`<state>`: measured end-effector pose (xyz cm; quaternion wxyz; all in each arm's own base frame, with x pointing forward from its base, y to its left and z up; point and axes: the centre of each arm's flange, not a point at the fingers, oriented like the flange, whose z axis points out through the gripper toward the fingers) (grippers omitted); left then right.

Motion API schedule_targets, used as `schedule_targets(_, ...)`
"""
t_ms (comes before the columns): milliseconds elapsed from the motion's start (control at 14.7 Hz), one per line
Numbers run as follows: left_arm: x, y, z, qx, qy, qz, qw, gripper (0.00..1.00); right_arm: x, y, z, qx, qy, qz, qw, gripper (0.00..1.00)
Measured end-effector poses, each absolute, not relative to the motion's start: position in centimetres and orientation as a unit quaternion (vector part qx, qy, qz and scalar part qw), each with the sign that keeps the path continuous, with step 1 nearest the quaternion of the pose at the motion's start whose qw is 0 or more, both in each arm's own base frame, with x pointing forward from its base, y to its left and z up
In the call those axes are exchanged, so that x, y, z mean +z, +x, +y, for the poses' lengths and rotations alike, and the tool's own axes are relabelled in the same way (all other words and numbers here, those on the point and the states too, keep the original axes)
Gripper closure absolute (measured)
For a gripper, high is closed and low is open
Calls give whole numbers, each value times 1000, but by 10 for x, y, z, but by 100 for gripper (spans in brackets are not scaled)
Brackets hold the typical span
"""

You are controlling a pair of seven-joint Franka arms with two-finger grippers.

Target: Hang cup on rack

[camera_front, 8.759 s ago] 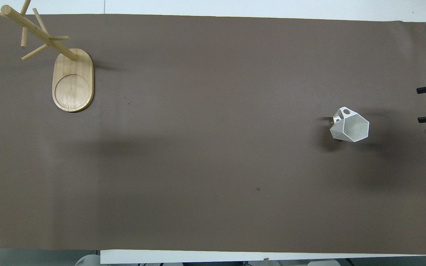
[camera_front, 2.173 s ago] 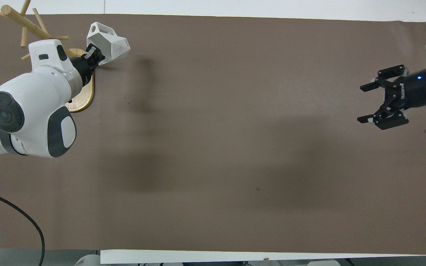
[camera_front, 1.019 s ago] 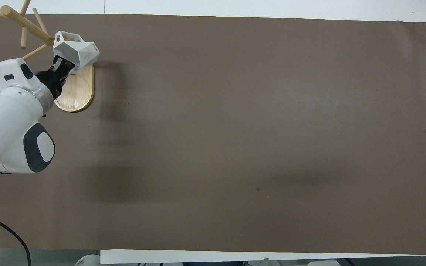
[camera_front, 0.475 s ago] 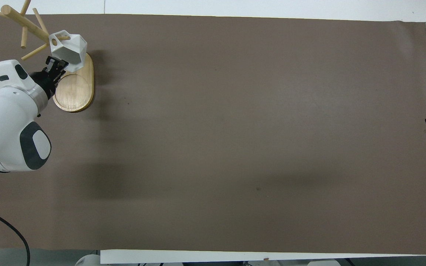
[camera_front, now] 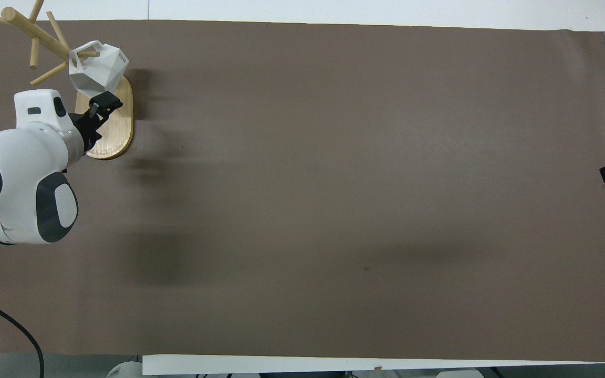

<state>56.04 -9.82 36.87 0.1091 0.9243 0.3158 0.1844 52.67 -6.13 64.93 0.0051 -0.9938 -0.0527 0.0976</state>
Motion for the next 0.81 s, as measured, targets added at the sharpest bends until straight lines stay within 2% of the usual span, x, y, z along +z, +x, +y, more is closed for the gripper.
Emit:
schedule_targets(136, 397, 561, -106, 139, 952, 263, 78, 0, 649, 527, -61, 98, -994, -53, 5, 0)
schedule_targets(272, 446, 566, -100, 99, 972, 209, 42, 0, 649, 527, -60, 98, -994, -54, 5, 0)
schedule_targets(475, 519, 576, -53, 57, 985, 164, 10, 0, 649, 527, -60, 98, -994, -54, 5, 0)
schedule_targets(611, 541, 576, -26, 44, 992, 117, 1, 0, 649, 527, -59, 98, -994, -54, 5, 0)
schedule_targets(815, 565, 571, -28, 7, 999, 43, -7, 0, 649, 527, -61, 98, -994, -53, 5, 0)
